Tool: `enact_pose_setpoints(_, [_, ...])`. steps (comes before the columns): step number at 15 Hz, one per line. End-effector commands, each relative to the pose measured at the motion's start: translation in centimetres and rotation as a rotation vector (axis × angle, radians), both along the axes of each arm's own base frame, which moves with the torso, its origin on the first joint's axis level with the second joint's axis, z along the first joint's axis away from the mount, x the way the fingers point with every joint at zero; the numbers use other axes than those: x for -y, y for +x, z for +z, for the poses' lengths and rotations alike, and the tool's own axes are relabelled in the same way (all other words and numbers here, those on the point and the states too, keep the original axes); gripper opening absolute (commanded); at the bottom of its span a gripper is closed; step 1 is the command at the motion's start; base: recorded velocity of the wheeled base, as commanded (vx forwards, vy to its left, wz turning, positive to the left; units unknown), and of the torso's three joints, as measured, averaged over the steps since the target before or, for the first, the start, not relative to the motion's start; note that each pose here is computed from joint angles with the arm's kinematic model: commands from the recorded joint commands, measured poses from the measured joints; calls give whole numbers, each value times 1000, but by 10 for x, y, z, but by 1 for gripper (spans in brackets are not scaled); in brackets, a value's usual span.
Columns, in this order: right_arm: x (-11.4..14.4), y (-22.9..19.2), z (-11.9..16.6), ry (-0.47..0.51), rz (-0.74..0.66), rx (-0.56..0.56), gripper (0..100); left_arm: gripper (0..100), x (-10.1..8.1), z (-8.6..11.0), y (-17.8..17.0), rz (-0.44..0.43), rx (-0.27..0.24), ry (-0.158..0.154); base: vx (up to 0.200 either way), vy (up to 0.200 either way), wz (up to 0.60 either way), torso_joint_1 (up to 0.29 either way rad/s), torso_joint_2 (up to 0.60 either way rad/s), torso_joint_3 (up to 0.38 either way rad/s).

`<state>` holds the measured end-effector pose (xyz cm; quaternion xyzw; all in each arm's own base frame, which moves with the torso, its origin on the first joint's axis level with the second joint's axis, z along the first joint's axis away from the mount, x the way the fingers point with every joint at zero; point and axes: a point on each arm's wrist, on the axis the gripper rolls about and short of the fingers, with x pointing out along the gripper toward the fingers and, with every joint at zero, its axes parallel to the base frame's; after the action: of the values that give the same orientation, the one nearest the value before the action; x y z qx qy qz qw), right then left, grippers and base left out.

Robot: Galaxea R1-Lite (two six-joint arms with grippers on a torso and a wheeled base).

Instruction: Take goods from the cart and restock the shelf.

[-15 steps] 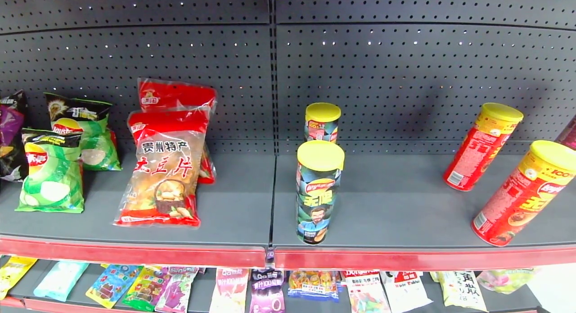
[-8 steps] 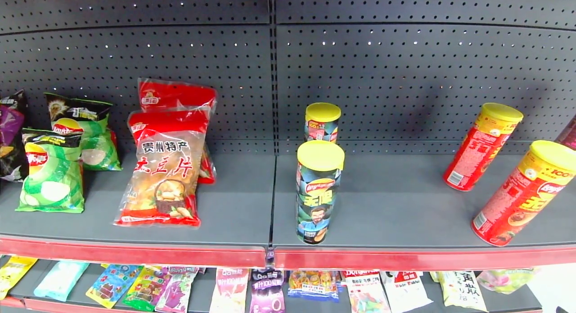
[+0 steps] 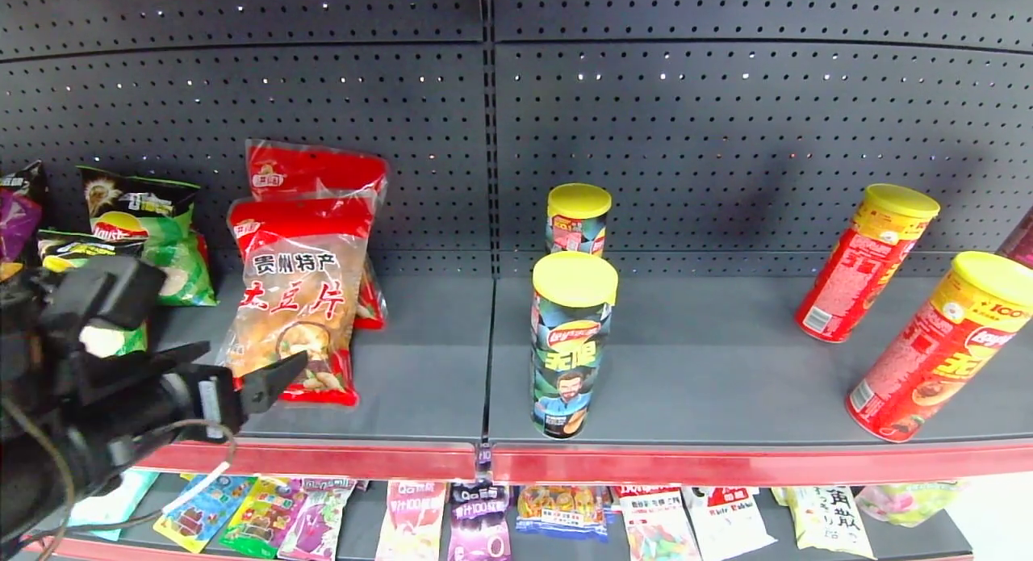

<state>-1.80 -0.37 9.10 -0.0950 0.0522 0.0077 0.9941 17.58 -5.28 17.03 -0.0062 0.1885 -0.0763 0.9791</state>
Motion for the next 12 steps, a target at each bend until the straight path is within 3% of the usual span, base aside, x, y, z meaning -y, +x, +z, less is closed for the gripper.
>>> enact_pose_setpoints(1, [0,-1,-2,1,0,9,100,100,39,-31,50,-55,-134,57,0,0,0,0,0,0])
enact_pose_setpoints(2, [0,-1,-2,1,0,9,100,100,44,-35,57,-51,-142,65,0,0,0,0,0,0])
enact_pose_setpoints(3, [0,-1,-2,1,0,9,100,100,62,-39,77,-33,-135,59,0,0,0,0,0,0])
enact_pose_setpoints(4, [0,-1,-2,1,-1,9,100,100,75,-39,84,-35,-130,31,0,0,0,0,0,0])
enact_pose_setpoints(7, [0,-1,-2,0,-3,9,100,100,93,-54,95,-52,-166,44,0,0,0,0,0,0])
enact_pose_setpoints(10, [0,-1,-2,0,-3,9,100,100,110,-52,101,-80,-154,17,0,0,0,0,0,0])
enact_pose_setpoints(12, [0,-1,-2,0,-3,9,100,100,120,-52,99,-109,-154,17,0,0,0,0,0,0])
